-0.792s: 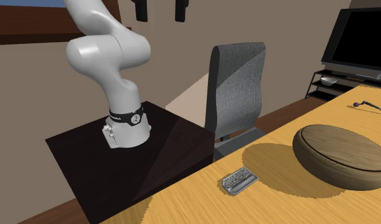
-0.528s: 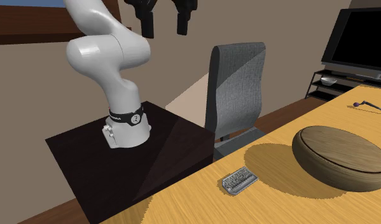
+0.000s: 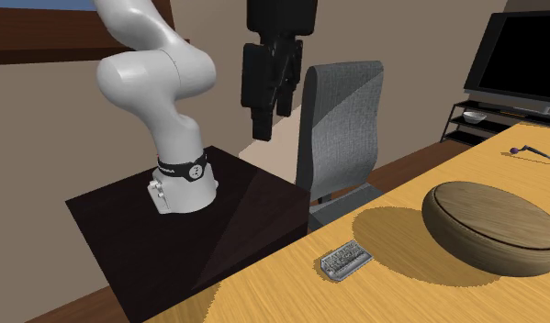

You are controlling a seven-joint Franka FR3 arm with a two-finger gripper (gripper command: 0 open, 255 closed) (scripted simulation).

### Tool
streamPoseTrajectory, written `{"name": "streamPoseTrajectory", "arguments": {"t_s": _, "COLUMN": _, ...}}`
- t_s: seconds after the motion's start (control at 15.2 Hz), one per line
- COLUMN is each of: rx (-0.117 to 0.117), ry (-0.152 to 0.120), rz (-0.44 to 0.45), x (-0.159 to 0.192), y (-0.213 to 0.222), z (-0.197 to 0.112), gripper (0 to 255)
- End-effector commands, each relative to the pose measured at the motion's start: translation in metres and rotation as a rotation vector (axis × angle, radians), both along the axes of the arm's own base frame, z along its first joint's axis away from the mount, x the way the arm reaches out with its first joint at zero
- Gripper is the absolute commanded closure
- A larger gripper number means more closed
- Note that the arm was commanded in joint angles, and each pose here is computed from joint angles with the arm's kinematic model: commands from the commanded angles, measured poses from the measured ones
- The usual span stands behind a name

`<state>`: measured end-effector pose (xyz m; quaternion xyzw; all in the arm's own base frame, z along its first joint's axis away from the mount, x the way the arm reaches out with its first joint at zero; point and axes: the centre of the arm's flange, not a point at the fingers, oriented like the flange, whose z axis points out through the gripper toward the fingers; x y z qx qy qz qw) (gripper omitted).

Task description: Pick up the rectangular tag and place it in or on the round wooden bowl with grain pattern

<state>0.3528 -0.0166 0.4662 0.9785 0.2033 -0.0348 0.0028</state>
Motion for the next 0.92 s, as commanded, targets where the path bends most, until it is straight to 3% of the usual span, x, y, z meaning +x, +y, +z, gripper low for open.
{"name": "streamPoseTrajectory", "arguments": {"t_s": 0.0, "rx": 0.004, "ry": -0.009, "rz": 0.08, "x": 0.009, "y": 0.006, "z": -0.023, "gripper": 0}}
{"name": "streamPoseTrajectory", "arguments": {"t_s": 0.86, "rx": 0.03, "ry": -0.051, "rz": 0.571, "x": 0.078, "y": 0.053, "z": -0.167, "gripper": 0}}
